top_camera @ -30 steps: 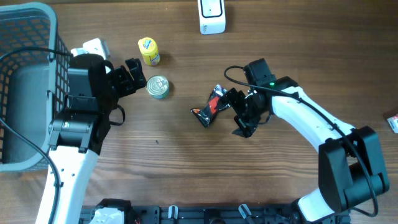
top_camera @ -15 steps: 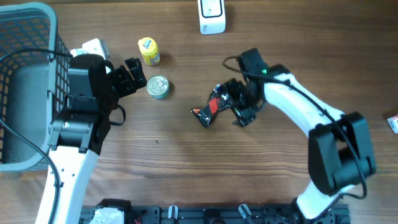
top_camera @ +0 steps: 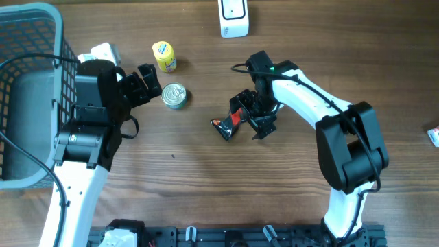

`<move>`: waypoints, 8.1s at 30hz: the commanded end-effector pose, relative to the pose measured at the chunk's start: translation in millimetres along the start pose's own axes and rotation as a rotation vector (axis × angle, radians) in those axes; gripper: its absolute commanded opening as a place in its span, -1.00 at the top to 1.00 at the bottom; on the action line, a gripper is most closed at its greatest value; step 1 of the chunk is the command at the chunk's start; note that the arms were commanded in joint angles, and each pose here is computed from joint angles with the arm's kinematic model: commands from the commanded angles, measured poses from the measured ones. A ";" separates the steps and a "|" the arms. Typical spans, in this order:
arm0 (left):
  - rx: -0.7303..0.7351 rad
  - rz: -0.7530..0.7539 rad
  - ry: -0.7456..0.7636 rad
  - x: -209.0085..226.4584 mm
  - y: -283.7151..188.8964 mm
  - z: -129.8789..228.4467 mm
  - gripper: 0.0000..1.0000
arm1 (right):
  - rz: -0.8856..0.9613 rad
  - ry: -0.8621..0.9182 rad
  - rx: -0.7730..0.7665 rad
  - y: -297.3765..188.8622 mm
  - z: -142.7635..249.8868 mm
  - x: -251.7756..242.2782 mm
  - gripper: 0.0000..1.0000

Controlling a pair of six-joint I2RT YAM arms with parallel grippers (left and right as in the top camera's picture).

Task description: Scan the item barcode

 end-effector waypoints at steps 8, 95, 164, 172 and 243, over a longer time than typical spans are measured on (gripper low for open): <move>-0.008 0.006 -0.013 0.4 -2.6 -1.1 -1.00 | -0.072 -0.025 -0.023 2.5 1.4 17.6 -0.93; 0.011 0.003 -0.011 1.1 -2.6 2.4 -1.00 | 0.020 -0.078 -0.275 34.8 -37.1 14.6 0.34; 0.111 0.024 -0.027 -13.5 16.7 19.3 -1.00 | -0.972 -1.326 0.856 -143.7 76.0 102.3 0.74; 0.127 0.020 -0.026 -12.6 16.3 22.1 -1.00 | -1.146 -1.494 0.687 -199.9 84.9 77.4 0.74; 0.311 0.654 -0.387 -91.5 66.4 17.9 -1.00 | -0.507 -0.521 1.102 -138.3 50.9 102.4 0.62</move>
Point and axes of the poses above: each gripper's point midway between its finger pads, its own y axis out along the fingers, its own x axis along the line the jaws close on, z = x × y, the point moved 6 cm from there along -y, back along the fingers, and after that the axes turned 14 degrees about y, right-handed, at the moved point
